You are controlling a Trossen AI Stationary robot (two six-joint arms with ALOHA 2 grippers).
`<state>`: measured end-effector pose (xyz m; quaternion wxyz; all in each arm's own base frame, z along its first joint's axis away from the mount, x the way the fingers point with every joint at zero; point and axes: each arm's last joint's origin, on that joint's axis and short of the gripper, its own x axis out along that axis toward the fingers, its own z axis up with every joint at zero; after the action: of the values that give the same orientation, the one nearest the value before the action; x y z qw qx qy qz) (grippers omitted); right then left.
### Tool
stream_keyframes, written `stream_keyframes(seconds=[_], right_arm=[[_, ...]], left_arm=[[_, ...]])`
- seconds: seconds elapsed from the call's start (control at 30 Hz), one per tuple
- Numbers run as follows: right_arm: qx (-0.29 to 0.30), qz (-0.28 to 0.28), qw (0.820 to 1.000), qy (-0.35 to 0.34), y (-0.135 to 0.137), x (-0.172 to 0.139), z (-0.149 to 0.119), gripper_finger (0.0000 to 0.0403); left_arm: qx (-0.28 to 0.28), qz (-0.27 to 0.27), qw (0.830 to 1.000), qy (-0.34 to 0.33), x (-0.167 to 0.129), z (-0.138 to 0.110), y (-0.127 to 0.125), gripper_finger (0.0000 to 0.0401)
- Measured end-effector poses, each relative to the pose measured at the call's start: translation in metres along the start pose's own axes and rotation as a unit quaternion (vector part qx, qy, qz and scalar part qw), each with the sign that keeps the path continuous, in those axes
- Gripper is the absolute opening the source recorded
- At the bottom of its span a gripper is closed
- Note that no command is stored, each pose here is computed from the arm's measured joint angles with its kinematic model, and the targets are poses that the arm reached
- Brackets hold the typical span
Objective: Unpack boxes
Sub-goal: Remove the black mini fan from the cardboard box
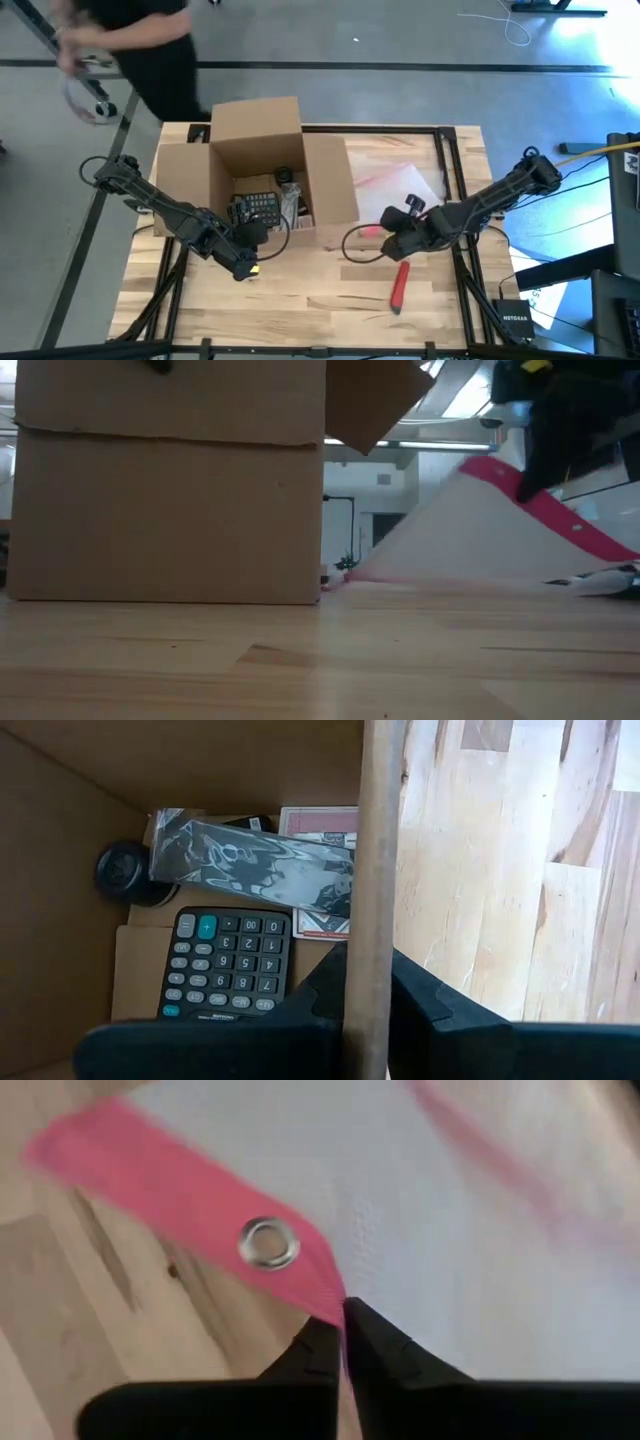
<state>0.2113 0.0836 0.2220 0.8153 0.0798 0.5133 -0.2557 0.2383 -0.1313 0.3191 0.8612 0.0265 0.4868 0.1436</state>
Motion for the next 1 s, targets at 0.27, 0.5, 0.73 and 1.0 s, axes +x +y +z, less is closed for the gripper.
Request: stream_keyframes(seconds=[0.27,0.5,0.73,1.0], right_arm=[[-0.028,0.045,0.996,0.077,-0.002,-0.023,0.007,0.0152],[-0.060,0.088,0.994,-0.027,-0.002,-0.089,0.053,0.0219],[-0.080,0.067,0.984,-0.148,0.001,-0.106,0.073,0.0225],[-0.081,0.033,0.983,-0.163,0.012,-0.095,0.078,0.0225]], left_arm=[[0.004,-0.002,1.000,-0.002,0.000,0.000,0.000,0.0027],[0.045,-0.024,0.998,-0.042,0.005,0.008,-0.016,0.0027],[0.085,0.031,0.995,-0.049,0.025,0.009,-0.036,0.0017],[0.133,0.144,0.978,-0.077,0.053,0.003,-0.052,0.0014]])
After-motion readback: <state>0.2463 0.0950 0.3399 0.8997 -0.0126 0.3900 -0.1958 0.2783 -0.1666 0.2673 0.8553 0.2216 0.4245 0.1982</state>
